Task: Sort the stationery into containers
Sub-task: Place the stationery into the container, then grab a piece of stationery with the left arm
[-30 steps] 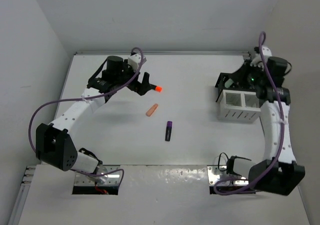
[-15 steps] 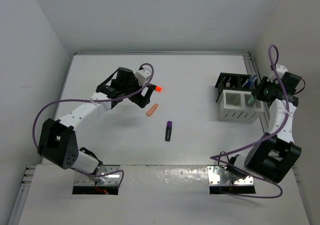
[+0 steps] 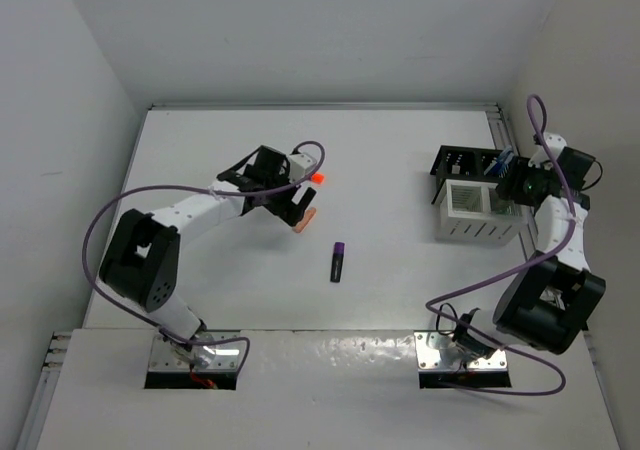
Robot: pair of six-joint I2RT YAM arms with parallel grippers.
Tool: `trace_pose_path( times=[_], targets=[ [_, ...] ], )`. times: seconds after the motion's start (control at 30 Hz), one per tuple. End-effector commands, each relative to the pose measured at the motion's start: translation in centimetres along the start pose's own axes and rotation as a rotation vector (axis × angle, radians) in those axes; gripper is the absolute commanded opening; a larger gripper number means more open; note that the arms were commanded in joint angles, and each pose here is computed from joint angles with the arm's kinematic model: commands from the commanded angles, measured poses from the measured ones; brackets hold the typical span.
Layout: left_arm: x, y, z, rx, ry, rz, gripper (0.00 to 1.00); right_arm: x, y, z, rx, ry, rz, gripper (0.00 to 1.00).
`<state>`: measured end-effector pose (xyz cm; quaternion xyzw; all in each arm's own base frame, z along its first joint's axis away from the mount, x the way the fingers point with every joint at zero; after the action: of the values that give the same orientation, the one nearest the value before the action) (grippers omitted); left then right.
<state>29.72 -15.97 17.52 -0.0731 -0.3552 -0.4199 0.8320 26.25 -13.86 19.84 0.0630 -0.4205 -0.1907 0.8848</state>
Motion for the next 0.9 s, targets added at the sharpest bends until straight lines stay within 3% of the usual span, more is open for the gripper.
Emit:
trace_pose_path(
  times=[0.0, 0.43, 0.53, 0.57, 0.67, 0.77, 0.87],
  targets=[
    [0.3, -0.5, -1.8, -0.041, 0.021, 0.018, 0.99, 2.0, 1.6, 1.5, 0.065, -0.085, 0.0, 0.52],
    [-0.3, -2.3, -7.8, -0.131, 0.16, -0.015, 0.72, 0.9, 8.8, 5.3, 0.316, -0.071, -0.009, 0.56],
    [-0.6, -2.5, -8.6, -0.149, 0.179, -0.023, 0.56, 0.7, 10.3, 5.6, 0.36, -0.044, -0.014, 0.56],
    [-0.7, -2.6, -8.7, -0.151, 0.185, -0.027, 0.42, 0.8, 10.8, 5.8, 0.374, -0.043, -0.021, 0.56],
    [-1.0, -2.5, -9.0, -0.133, 0.204, -0.029, 0.2, 0.6, 12.7, 5.5, 0.417, -0.055, -0.014, 0.57],
    [-0.5, -1.4, -8.3, -0.121, 0.163, 0.006, 0.11, -0.4, 16.1, 4.5, 0.475, -0.022, 0.006, 0.6],
    [1.8, 0.3, -5.3, -0.183, -0.035, 0.076, 0.11, -0.8, 19.7, 4.4, 0.561, 0.018, 0.012, 0.61]
  ],
)
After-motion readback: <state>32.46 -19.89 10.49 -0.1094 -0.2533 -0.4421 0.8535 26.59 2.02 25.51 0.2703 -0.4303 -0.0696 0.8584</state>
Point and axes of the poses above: each gripper's point midway between its finger pads, its own z axis back along the fingers, its own y axis along the line the jaws close on, x = y × z, the point moved 10 cm from there along z, back along the fingers, and after that the axes turned 13 degrees about -z, right-handed, at the moved point
